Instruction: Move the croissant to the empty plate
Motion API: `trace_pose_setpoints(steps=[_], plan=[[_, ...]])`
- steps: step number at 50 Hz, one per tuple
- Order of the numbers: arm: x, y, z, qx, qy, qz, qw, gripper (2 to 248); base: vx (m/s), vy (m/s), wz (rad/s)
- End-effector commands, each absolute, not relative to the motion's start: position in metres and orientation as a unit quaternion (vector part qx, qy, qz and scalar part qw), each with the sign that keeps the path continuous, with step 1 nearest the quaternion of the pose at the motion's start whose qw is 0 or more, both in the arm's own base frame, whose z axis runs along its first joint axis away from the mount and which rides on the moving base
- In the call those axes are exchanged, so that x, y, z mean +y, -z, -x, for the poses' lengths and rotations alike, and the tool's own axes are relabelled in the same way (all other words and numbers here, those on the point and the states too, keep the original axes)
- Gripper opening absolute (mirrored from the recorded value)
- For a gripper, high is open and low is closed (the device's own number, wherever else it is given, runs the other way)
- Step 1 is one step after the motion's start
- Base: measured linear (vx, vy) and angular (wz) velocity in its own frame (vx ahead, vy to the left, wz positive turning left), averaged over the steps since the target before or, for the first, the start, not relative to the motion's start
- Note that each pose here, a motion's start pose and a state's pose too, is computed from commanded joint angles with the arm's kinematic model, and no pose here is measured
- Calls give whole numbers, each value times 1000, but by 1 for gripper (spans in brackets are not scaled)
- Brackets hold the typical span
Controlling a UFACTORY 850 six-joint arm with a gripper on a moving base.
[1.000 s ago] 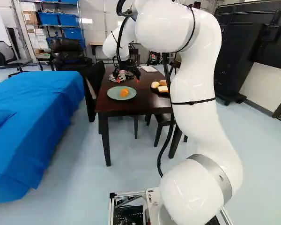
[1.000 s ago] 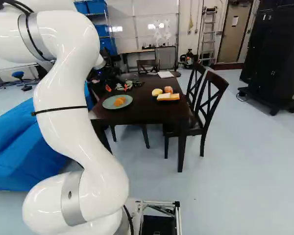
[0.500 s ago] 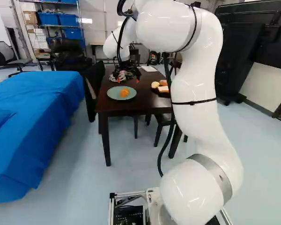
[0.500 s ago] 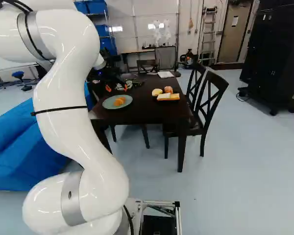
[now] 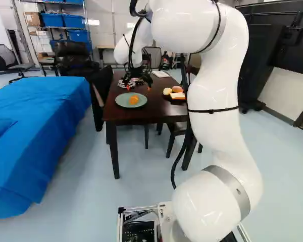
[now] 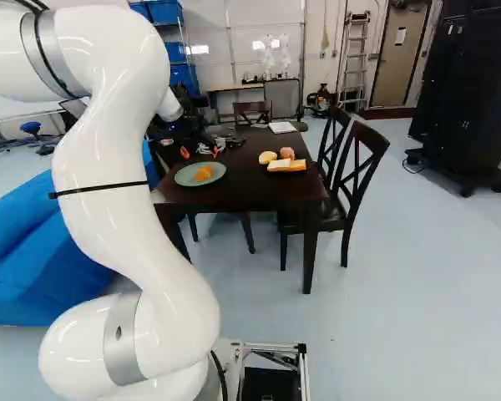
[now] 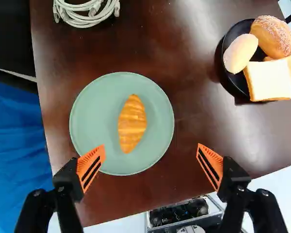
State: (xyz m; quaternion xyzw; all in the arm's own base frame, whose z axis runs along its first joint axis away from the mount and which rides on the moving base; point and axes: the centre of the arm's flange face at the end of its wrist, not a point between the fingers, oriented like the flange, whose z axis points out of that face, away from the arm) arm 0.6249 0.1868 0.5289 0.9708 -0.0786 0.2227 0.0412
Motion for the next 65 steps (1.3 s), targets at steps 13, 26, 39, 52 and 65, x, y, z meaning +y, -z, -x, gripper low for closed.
trace_pose_setpoints(steps=[13, 26, 39, 52, 65], plan=[[175, -522, -614, -67, -233, -970, 23, 247, 0, 0, 0], [162, -513, -599, -53, -248, -967, 3, 247, 0, 0, 0], [145, -502, -580, -39, -269, -962, -20, 247, 0, 0, 0], [126, -489, -555, -25, -296, -954, -42, 247, 0, 0, 0], [105, -474, -524, -14, -331, -942, -62, 247, 0, 0, 0]])
